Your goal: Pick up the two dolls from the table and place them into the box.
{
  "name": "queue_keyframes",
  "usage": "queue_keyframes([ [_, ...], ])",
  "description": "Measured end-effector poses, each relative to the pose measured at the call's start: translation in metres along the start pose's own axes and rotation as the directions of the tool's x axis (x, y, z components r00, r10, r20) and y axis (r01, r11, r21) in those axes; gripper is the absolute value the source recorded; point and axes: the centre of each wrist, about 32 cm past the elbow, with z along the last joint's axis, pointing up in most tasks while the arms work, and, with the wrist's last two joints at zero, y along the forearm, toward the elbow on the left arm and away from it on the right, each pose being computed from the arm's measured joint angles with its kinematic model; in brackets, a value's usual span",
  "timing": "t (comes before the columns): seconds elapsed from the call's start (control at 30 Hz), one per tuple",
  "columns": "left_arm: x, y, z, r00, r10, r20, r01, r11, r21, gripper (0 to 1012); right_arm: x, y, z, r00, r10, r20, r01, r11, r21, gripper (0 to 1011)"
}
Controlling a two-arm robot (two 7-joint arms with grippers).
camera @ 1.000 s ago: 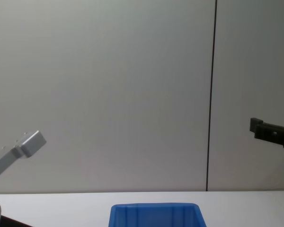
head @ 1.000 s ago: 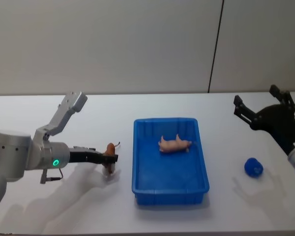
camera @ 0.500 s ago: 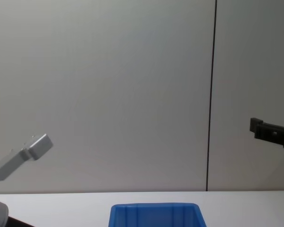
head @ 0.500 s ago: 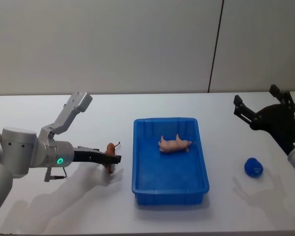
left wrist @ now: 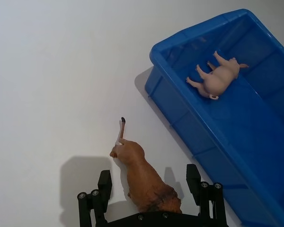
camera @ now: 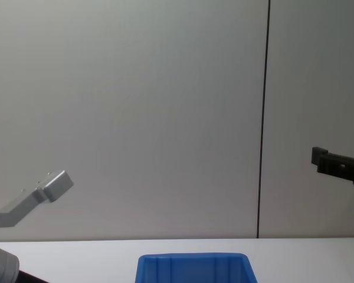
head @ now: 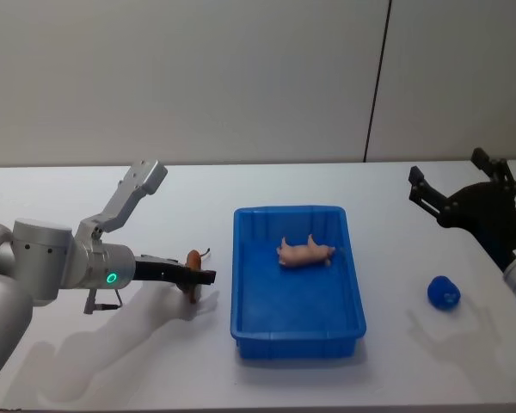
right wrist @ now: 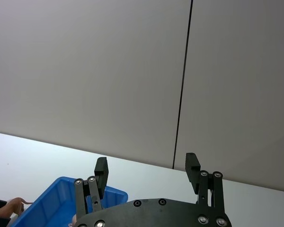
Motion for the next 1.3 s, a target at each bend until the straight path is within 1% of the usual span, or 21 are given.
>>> queue_keyframes([
  [0.07, 0.0003, -0.0006, 0.0004, 1.0, 0.0, 0.0, 0.0, 1.0, 0.0, 985, 0.0, 0.0, 0.0, 1.0, 0.0, 0.0, 0.0, 1.0, 0.0, 1001],
  [0.23, 0.0007, -0.0023, 0.0013, 1.0, 0.0, -0.001, 0.0, 1.0, 0.002, 882, 0.0, 0.0, 0.0, 1.0, 0.0, 0.0, 0.0, 1.0, 0.0, 1001],
  [0.27, 0.0007, -0.0025, 0.0014, 1.0, 0.0, -0.001, 0.0, 1.0, 0.002, 858, 0.0, 0.0, 0.0, 1.0, 0.0, 0.0, 0.0, 1.0, 0.0, 1001],
  [0.3, 0.0008, -0.0029, 0.0015, 1.0, 0.0, -0.001, 0.0, 1.0, 0.003, 808, 0.0, 0.0, 0.0, 1.0, 0.0, 0.0, 0.0, 1.0, 0.0, 1001],
  [0.33, 0.0008, -0.0029, 0.0015, 1.0, 0.0, -0.001, 0.0, 1.0, 0.003, 808, 0.0, 0.0, 0.0, 1.0, 0.0, 0.0, 0.0, 1.0, 0.0, 1001],
  [0.4, 0.0009, -0.0033, 0.0017, 1.0, 0.0, -0.001, 0.0, 1.0, 0.003, 731, 0.0, 0.0, 0.0, 1.0, 0.0, 0.0, 0.0, 1.0, 0.0, 1001],
  [0.57, 0.0011, -0.004, 0.0023, 1.0, -0.002, -0.002, 0.002, 1.0, 0.003, 597, 0.0, 0.0, 0.0, 1.0, 0.0, 0.0, 0.0, 1.0, 0.0, 1001],
  [0.73, 0.0012, -0.0045, 0.0026, 1.0, -0.002, -0.002, 0.002, 1.0, 0.003, 567, 0.0, 0.0, 0.0, 1.0, 0.0, 0.0, 0.0, 1.0, 0.0, 1001],
  [1.1, 0.0015, -0.0046, 0.0025, 1.0, -0.002, -0.001, 0.002, 1.0, 0.001, 564, 0.0, 0.0, 0.0, 1.0, 0.0, 0.0, 0.0, 1.0, 0.0, 1001],
  [1.17, 0.0018, -0.0036, 0.0017, 1.0, 0.004, -0.001, -0.004, 1.0, -0.005, 564, 0.0, 0.0, 0.0, 1.0, 0.0, 0.0, 0.0, 1.0, 0.0, 1001],
  [1.3, 0.0023, -0.0002, 0.0, 0.9998, 0.021, -0.005, -0.022, 0.9993, -0.031, 563, 0.0, 0.0, 0.0, 1.0, 0.0, 0.0, 0.0, 1.0, 0.0, 1001],
])
